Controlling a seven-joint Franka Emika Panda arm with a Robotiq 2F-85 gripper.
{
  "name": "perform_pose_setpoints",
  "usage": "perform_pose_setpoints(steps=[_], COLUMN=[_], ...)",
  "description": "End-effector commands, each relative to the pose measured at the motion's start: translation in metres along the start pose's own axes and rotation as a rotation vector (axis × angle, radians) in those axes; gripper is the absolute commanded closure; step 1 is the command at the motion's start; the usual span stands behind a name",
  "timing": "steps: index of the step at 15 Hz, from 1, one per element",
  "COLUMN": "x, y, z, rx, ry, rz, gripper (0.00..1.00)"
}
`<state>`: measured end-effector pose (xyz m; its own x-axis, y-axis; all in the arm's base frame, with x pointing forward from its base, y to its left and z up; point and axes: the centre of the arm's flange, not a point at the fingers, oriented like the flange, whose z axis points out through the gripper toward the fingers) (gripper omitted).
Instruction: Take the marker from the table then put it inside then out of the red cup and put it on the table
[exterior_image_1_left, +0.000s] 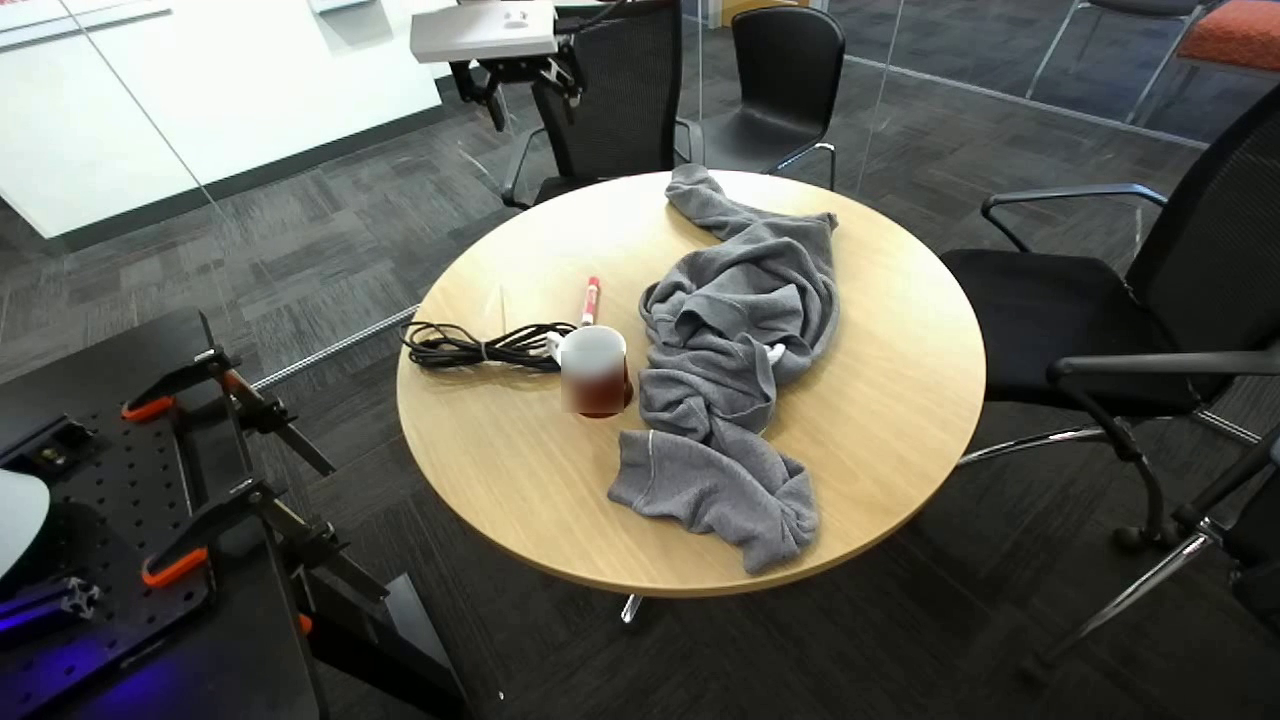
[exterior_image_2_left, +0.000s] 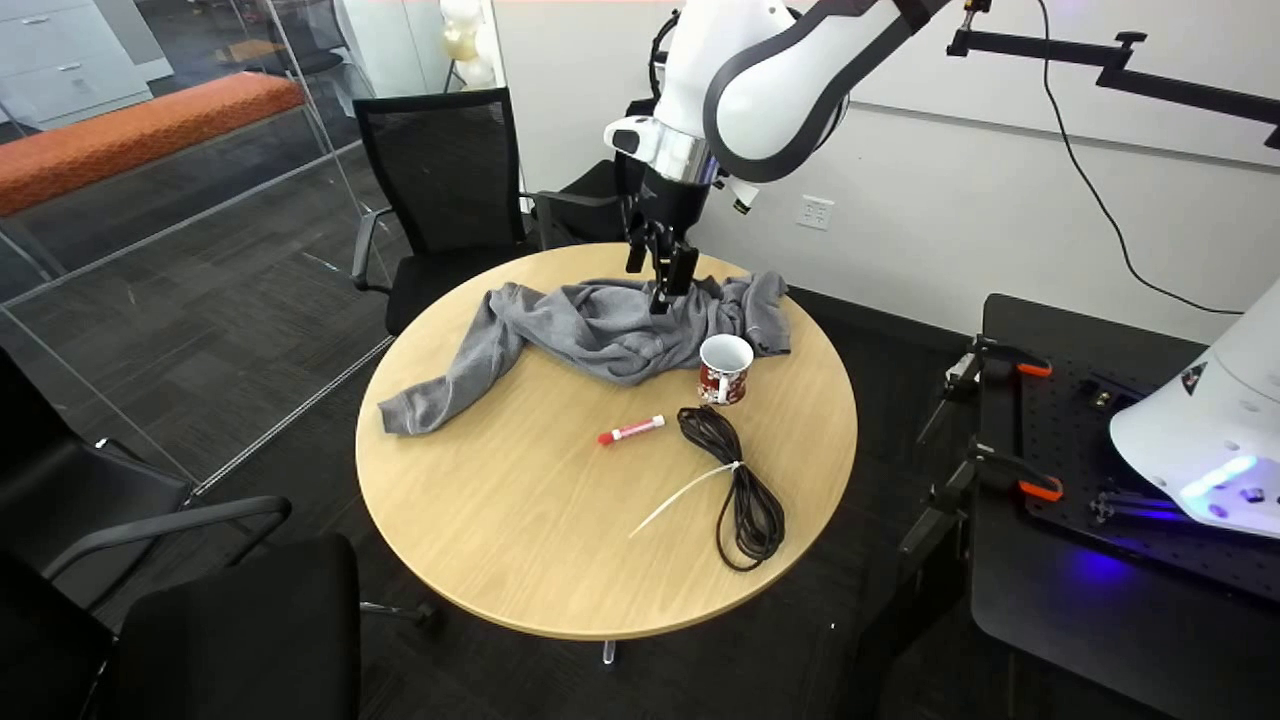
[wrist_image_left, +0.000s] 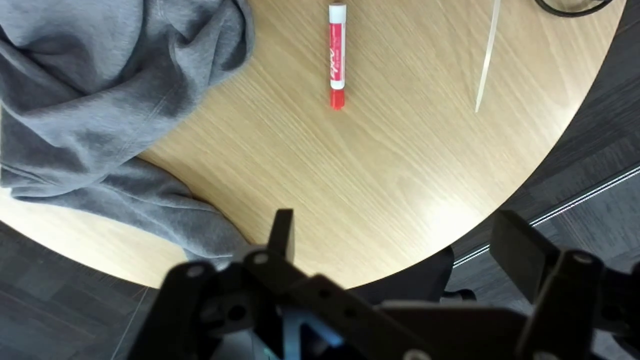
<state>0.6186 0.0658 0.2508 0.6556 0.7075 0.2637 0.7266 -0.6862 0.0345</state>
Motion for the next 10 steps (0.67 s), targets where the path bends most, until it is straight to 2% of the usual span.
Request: perform_pose_setpoints(steps=[1, 7, 10], x=[0.0, 0.015, 0.02], y=[0.0, 0.026, 0.035], z=[0.0, 0.043, 0.074], rx=[0.0, -0.024, -0.003], ry=[0.0, -0.106, -0.134], rz=[0.0, 0.006, -0.005], gripper=[0.0, 0.0, 0.0])
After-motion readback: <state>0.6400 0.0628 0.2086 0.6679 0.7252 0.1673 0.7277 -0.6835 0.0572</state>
